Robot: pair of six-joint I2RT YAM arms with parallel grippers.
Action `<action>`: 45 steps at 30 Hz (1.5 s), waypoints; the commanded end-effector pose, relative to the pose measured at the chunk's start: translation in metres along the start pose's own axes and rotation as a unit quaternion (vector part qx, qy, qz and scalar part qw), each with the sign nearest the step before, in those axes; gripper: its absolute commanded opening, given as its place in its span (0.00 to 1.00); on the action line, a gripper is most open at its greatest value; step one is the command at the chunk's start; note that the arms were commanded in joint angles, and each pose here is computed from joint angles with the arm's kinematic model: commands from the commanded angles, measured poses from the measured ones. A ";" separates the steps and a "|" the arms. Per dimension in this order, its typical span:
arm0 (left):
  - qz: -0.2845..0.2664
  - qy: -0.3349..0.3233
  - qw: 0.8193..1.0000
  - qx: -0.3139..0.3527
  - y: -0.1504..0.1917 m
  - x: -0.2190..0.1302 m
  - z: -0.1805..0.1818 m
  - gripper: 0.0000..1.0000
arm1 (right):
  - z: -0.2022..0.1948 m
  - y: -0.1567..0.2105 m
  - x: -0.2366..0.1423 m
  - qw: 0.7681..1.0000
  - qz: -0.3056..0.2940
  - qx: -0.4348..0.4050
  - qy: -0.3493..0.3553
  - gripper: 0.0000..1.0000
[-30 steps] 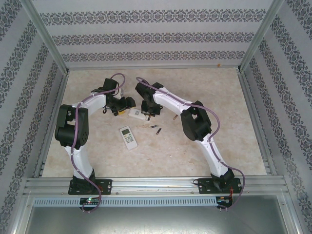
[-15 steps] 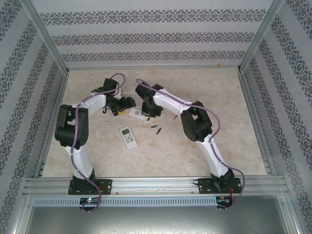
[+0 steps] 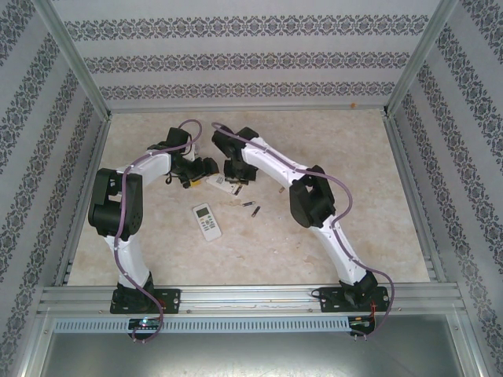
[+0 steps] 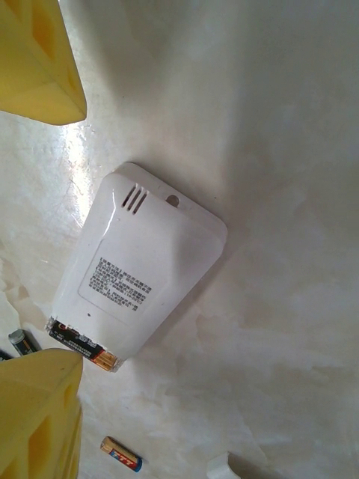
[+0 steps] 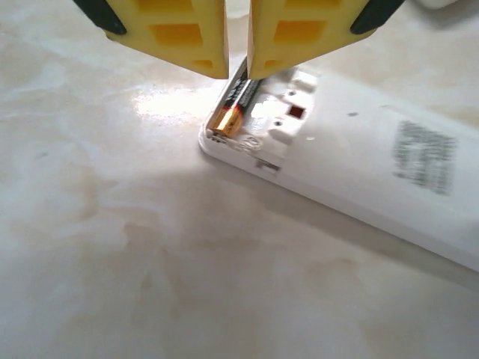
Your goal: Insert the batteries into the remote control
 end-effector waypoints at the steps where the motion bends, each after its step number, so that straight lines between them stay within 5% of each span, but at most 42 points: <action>1: -0.021 0.000 0.999 0.024 -0.005 -0.019 -0.005 0.80 | -0.016 -0.004 -0.041 0.999 -0.031 0.013 0.004 0.22; 4: -0.026 -0.020 0.999 0.038 -0.013 -0.021 -0.005 0.80 | -0.019 0.002 -0.025 0.997 -0.024 0.063 -0.039 0.37; 9: -0.026 -0.033 0.998 0.042 -0.028 -0.013 -0.007 0.87 | -0.016 0.008 0.012 0.991 0.014 0.106 -0.078 0.45; 14: -0.012 -0.017 0.998 0.052 -0.039 0.001 -0.015 0.93 | -0.013 0.011 0.028 0.991 0.039 0.091 -0.089 0.45; 18: 0.006 -0.067 0.995 0.069 -0.044 0.012 -0.013 0.93 | -0.014 0.011 0.016 0.992 0.029 0.077 -0.095 0.45; 29: 0.105 -0.168 0.965 0.170 -0.032 0.035 -0.011 0.79 | -0.075 0.034 -0.018 0.997 -0.004 0.069 -0.031 0.47; 38: 0.120 -0.172 0.968 0.140 -0.022 0.034 -0.006 0.67 | -0.082 0.037 -0.028 0.997 -0.009 0.067 -0.030 0.48; 45: 0.088 -0.163 0.974 0.128 -0.028 0.030 -0.011 0.72 | -0.083 0.037 -0.033 0.998 -0.013 0.059 -0.031 0.49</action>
Point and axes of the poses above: each hand's point on the last joint's axis, 136 mm out from that joint toward the fingers, its own x axis out along the fingers, its own z axis along the line the jaws close on, y = z × x, the point moved 6 cm from there along -x, back along the fingers, and after that the axes turned 2 degrees about -x, right-handed, at the moved point
